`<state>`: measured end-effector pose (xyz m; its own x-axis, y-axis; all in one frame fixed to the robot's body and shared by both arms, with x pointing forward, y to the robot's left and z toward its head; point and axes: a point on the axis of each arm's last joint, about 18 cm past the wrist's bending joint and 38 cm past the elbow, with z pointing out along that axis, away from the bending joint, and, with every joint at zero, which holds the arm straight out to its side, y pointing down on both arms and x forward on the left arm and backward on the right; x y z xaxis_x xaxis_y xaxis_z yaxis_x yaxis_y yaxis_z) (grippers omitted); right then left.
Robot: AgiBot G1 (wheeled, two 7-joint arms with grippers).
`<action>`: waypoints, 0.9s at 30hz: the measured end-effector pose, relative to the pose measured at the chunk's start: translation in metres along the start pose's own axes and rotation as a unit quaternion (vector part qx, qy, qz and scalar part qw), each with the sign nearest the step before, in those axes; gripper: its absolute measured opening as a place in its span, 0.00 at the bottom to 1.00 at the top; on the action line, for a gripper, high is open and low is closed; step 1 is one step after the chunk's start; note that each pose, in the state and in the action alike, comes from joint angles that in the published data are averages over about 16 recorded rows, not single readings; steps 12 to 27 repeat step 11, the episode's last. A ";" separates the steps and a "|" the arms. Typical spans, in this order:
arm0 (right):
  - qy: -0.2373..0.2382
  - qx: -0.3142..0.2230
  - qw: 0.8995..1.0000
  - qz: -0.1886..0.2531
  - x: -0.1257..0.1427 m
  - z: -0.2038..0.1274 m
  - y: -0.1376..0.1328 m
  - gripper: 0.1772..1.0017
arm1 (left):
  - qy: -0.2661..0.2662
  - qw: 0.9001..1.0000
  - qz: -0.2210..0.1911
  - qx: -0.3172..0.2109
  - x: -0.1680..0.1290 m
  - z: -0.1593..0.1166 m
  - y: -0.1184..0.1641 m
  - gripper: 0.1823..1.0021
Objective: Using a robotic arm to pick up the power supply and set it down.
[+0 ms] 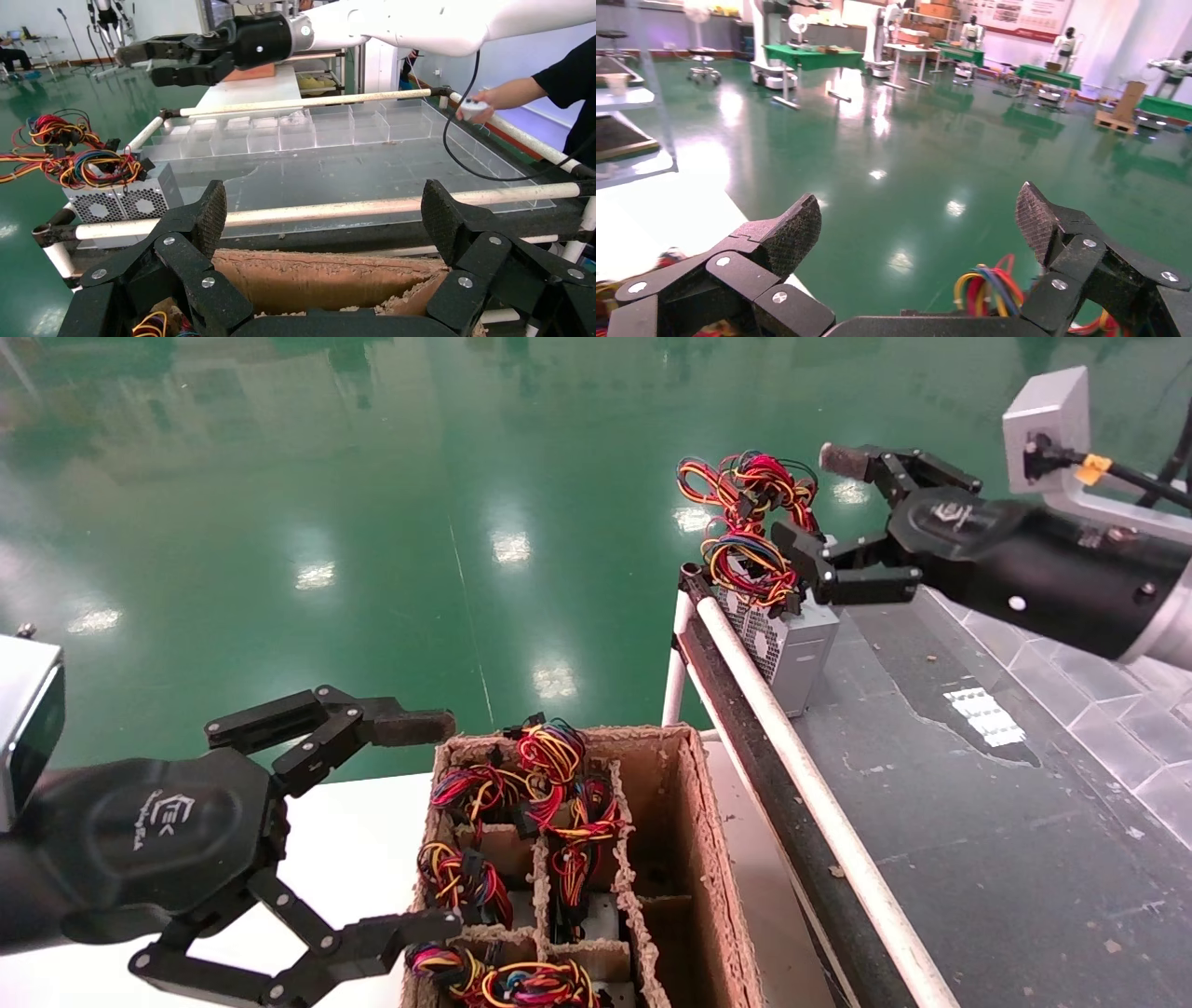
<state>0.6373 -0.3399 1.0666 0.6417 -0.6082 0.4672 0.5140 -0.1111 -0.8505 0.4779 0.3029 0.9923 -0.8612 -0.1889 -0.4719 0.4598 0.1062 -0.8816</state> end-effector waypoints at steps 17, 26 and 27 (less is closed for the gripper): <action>-0.034 0.010 0.999 0.003 -0.022 -0.015 -0.004 1.00 | 0.000 1.000 0.000 0.000 0.000 0.000 0.000 1.00; -0.034 0.010 0.999 0.003 -0.022 -0.015 -0.004 1.00 | 0.000 1.000 0.000 0.000 0.000 0.000 0.000 1.00; -0.034 0.010 0.999 0.003 -0.022 -0.015 -0.004 1.00 | 0.000 1.000 0.000 0.000 0.000 0.000 0.000 1.00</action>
